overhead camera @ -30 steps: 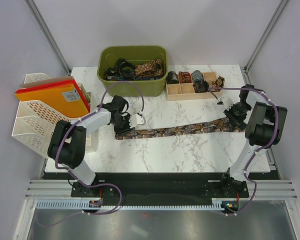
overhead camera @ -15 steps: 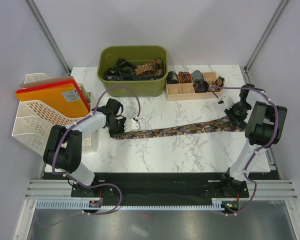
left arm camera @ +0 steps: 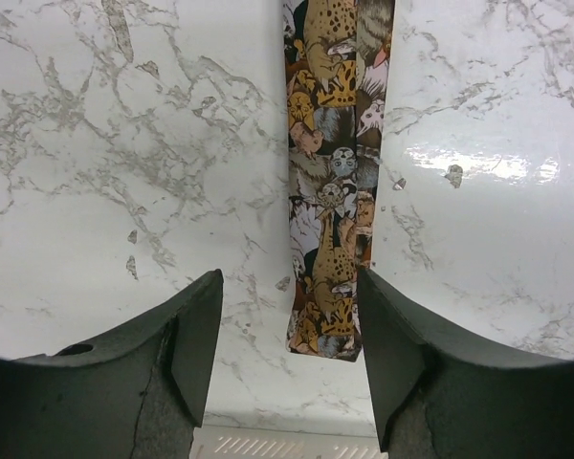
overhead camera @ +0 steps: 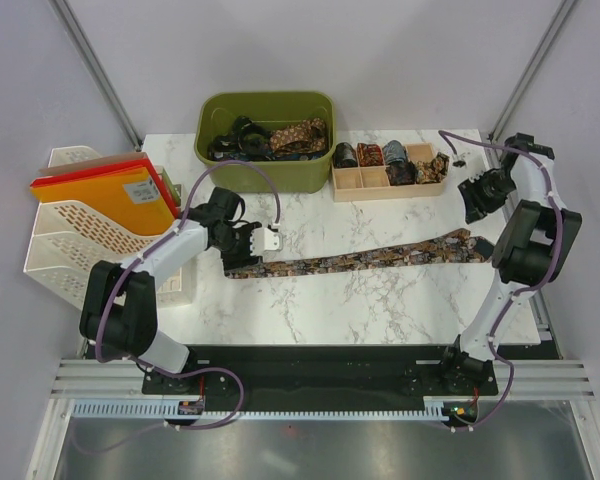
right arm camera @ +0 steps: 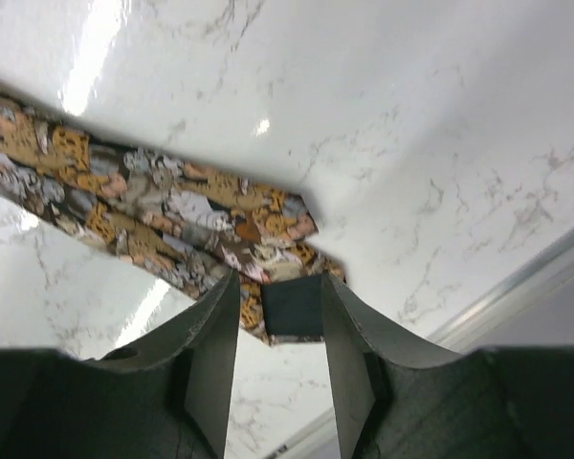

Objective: Roll the ties
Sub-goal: Flatten out the tie at the center of the board.

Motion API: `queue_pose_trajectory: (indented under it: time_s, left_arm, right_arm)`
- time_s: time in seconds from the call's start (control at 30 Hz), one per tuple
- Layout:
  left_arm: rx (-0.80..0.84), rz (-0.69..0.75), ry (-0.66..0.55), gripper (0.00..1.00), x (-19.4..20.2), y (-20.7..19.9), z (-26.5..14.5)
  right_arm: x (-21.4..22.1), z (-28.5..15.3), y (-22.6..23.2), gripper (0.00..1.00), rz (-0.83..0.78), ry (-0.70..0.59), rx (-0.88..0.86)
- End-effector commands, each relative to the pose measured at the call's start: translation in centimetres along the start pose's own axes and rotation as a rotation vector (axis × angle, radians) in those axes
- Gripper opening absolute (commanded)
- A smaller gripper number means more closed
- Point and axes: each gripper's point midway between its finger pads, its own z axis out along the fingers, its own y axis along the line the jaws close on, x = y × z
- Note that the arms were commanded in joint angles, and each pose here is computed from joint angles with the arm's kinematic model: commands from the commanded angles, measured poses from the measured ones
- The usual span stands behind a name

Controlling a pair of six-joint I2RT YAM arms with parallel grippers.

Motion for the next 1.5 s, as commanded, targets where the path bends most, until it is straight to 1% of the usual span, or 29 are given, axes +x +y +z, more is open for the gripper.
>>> queue_pose_trajectory:
  time_s: [0.0,0.07,0.27,0.3,0.53,0.57,0.6,0.67,0.7,0.87,0.9,0.93,1.07,1.17,1.33,1.47]
  left_arm:
    - [0.012,-0.042,-0.052,0.65,-1.4,-0.2,-0.3]
    - [0.016,-0.051,-0.054,0.65,-1.4,-0.4,-0.2]
    - [0.015,-0.076,-0.064,0.66,-1.5,-0.4,0.2]
    - [0.018,-0.08,-0.063,0.67,-1.4,-0.5,0.3]
    - [0.024,-0.093,-0.061,0.68,-1.0,-1.2,0.5]
    - [0.02,-0.094,-0.06,0.68,-1.0,-1.2,0.5]
    - [0.018,-0.095,-0.06,0.68,-1.0,-1.2,0.5]
    - [0.017,-0.099,-0.059,0.68,-1.0,-1.1,0.6]
    - [0.013,-0.098,-0.061,0.68,-1.0,-1.0,0.5]
    - [0.003,-0.095,-0.062,0.68,-1.1,-0.6,0.6]
    - [0.0,-0.095,-0.064,0.68,-1.2,-0.4,0.6]
    - [-0.002,-0.097,-0.065,0.68,-1.2,-0.4,0.6]
    - [-0.016,-0.104,-0.072,0.69,-1.5,-0.1,0.3]
    - [-0.024,-0.107,-0.069,0.69,-1.4,-0.2,0.1]
    - [-0.026,-0.1,-0.045,0.7,-0.8,-0.4,0.2]
    - [-0.019,-0.103,-0.036,0.73,-0.5,-0.5,0.4]
  right_arm:
    - [-0.7,2.5,1.3,0.46,0.179,0.003,-0.088]
    - [-0.2,3.3,0.7,0.47,0.209,0.03,-0.067]
    - [0.3,5.5,-0.8,0.54,0.273,0.05,-0.013]
    - [0.3,5.8,-1.0,0.57,0.274,0.049,-0.006]
    - [0.9,7.6,-1.0,0.57,0.28,0.075,-0.003]
    - [1.0,7.6,-0.8,0.55,0.281,0.076,-0.009]
    - [0.9,7.5,-0.7,0.48,0.282,0.072,-0.01]
    - [0.7,6.8,-0.6,0.43,0.276,0.064,-0.008]
    - [0.5,6.5,-0.5,0.34,0.268,0.058,-0.006]
    - [0.2,4.4,0.1,0.12,0.243,0.048,-0.007]
    - [0.2,4.0,0.3,0.03,0.244,0.05,-0.009]
    - [-0.1,3.4,0.3,0.0,0.247,0.034,-0.009]
    - [-0.3,0.9,1.4,0.0,0.284,0.006,-0.036]
    - [0.9,-0.4,2.6,0.0,0.292,0.033,-0.038]
    - [3.9,0.2,3.6,0.0,0.307,0.117,-0.058]
    - [4.7,1.8,2.7,0.0,0.324,0.126,-0.028]
